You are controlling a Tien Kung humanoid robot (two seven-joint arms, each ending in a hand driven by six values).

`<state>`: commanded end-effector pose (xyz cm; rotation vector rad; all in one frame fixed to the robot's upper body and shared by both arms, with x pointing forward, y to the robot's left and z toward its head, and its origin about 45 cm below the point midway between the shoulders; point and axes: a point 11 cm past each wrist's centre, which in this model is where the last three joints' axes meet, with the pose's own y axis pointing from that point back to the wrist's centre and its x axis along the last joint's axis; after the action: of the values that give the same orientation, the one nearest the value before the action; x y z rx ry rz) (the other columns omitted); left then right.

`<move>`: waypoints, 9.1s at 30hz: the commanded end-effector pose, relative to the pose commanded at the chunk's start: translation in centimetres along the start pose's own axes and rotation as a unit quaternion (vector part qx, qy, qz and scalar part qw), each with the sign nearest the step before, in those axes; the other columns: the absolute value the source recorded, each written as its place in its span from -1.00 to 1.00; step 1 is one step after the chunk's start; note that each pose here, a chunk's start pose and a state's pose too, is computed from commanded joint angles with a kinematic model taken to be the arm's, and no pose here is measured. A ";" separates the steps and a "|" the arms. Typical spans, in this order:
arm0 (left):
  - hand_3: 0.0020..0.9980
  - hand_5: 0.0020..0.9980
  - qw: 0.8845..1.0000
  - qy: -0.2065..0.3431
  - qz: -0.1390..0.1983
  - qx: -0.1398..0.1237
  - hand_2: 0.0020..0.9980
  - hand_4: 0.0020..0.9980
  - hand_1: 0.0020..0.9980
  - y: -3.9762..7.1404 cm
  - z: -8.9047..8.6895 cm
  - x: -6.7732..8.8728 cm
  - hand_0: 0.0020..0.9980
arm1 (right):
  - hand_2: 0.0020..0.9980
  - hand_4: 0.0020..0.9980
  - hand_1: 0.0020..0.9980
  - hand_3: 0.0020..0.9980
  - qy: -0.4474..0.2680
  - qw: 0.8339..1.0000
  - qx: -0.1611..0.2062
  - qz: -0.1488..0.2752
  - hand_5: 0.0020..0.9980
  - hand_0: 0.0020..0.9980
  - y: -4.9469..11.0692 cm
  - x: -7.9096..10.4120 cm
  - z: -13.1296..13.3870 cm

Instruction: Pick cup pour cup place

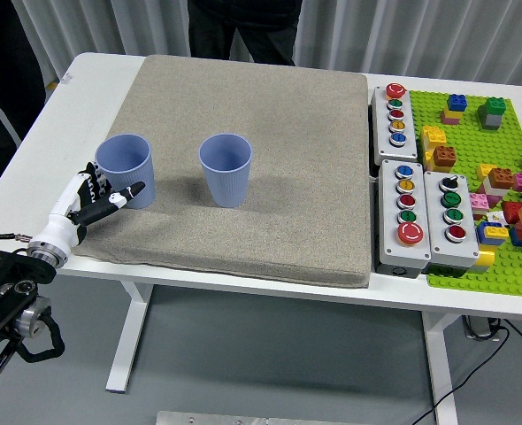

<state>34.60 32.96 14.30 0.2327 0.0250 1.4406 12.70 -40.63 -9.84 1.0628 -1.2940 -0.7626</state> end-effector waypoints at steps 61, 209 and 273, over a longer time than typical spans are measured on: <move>0.21 -0.58 1.000 -0.009 -0.010 -0.014 0.11 0.66 0.15 -1.3 1.0 -1.8 0.34 | 0.14 -1.00 0.28 0.15 -0.003 1.000 0.011 0.006 -0.63 0.35 0.1 0.8 -1.0; -0.09 -0.59 0.717 -0.673 0.002 -0.182 -0.12 0.46 -0.13 -3.7 16.1 -6.1 -0.06 | 0.13 -1.00 0.27 0.14 -0.012 1.000 0.012 0.017 -0.69 0.35 0.1 2.0 -1.1; -0.02 -0.55 0.975 -0.040 0.088 -0.202 -0.01 0.46 -0.02 -3.7 12.3 -3.4 0.03 | 0.13 -1.00 0.27 0.14 -0.008 1.000 0.006 0.013 -0.70 0.35 0.0 1.4 -0.4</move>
<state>39.73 27.42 25.22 -0.0442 -0.3590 1.5773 13.34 -41.78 -9.30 1.0494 -1.3240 -0.7465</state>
